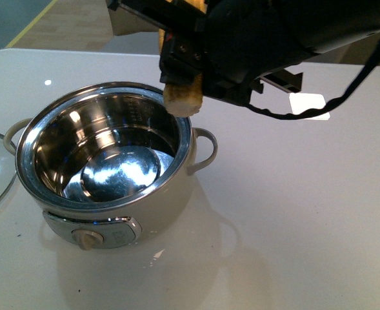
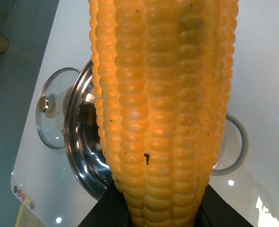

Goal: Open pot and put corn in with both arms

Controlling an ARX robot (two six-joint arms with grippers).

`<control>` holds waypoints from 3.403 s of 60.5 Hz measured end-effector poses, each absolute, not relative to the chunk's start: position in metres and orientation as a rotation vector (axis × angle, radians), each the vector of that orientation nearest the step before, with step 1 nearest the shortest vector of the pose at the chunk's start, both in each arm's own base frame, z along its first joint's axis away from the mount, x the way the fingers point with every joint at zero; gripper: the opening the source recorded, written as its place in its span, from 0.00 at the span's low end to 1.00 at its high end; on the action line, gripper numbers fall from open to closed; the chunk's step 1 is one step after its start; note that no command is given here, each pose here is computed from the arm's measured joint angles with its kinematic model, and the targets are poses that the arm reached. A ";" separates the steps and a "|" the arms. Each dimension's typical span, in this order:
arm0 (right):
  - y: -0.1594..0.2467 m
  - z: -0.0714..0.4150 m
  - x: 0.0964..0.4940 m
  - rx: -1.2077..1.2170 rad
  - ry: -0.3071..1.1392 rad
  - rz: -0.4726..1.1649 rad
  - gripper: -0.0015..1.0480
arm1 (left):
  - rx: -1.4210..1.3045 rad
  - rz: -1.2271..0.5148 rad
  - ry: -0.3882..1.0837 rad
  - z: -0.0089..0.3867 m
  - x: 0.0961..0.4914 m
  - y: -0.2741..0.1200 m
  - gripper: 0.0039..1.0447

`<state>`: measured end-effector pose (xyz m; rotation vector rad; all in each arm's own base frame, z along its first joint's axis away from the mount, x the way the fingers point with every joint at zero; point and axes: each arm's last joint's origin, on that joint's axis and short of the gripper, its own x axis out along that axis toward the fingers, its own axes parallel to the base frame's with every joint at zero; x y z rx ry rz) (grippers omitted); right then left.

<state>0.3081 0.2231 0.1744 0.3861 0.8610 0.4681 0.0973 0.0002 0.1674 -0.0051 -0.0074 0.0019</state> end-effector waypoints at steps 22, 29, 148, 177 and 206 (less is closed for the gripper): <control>0.274 0.146 0.319 0.354 0.993 0.484 0.15 | -0.005 0.002 -0.007 0.167 0.097 0.000 0.94; 0.287 0.135 0.325 0.340 1.037 0.472 0.15 | -0.005 0.002 -0.007 0.167 0.097 0.000 0.94; 0.022 0.205 0.149 0.044 0.004 0.009 0.47 | -0.005 0.002 -0.007 0.167 0.097 0.000 0.94; 0.000 0.179 0.124 0.006 0.004 0.002 0.02 | -0.005 0.002 -0.008 0.167 0.097 0.000 0.94; 0.000 0.173 0.112 0.006 -0.019 0.002 0.02 | -0.005 0.002 -0.007 0.167 0.097 0.000 0.94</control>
